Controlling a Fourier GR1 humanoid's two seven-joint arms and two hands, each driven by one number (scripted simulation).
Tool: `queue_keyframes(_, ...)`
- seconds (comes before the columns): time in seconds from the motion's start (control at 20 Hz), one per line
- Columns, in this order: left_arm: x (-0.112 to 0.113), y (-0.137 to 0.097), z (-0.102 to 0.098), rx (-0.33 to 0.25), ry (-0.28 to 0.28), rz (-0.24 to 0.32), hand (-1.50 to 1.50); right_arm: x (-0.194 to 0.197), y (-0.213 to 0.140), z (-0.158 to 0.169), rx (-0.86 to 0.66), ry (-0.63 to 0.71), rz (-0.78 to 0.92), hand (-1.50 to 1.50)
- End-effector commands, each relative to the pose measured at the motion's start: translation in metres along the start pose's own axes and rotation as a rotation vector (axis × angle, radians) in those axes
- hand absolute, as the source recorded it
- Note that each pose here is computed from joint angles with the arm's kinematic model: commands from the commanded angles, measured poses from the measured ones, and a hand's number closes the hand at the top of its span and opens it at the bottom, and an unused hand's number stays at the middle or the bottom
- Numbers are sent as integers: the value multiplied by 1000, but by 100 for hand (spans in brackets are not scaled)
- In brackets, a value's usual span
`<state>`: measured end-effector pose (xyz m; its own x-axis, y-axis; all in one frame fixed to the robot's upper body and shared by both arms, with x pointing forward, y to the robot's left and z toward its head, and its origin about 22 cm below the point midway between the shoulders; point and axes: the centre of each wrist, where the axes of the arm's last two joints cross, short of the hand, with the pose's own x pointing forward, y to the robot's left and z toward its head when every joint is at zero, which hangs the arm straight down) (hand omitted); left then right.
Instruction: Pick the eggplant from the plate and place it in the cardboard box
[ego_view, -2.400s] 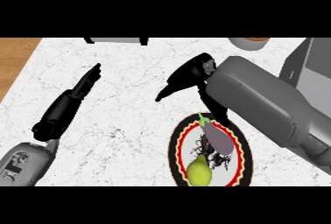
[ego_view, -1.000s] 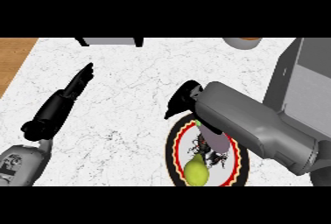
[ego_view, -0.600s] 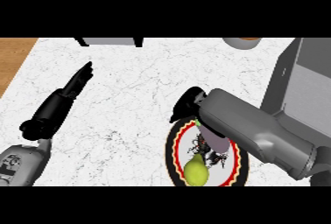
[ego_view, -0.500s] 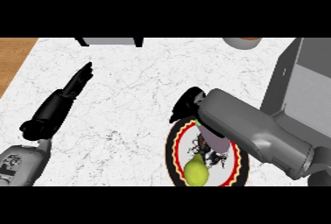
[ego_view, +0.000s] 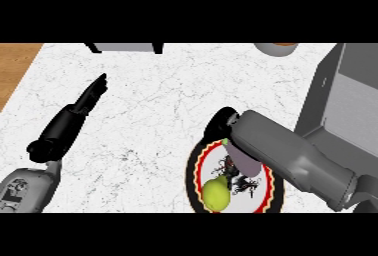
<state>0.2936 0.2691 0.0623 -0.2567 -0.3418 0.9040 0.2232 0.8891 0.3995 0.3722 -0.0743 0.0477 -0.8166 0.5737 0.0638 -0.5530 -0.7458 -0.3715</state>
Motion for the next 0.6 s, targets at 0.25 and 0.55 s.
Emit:
queue_keyframes(0.25,23,6,-10,1,1,-14,0,-14,18,-19,90,-40,-39,-150)
queue_keyframes(0.55,10,2,-4,7,-15,-11,0,-10,39,-32,23,-184,11,150)
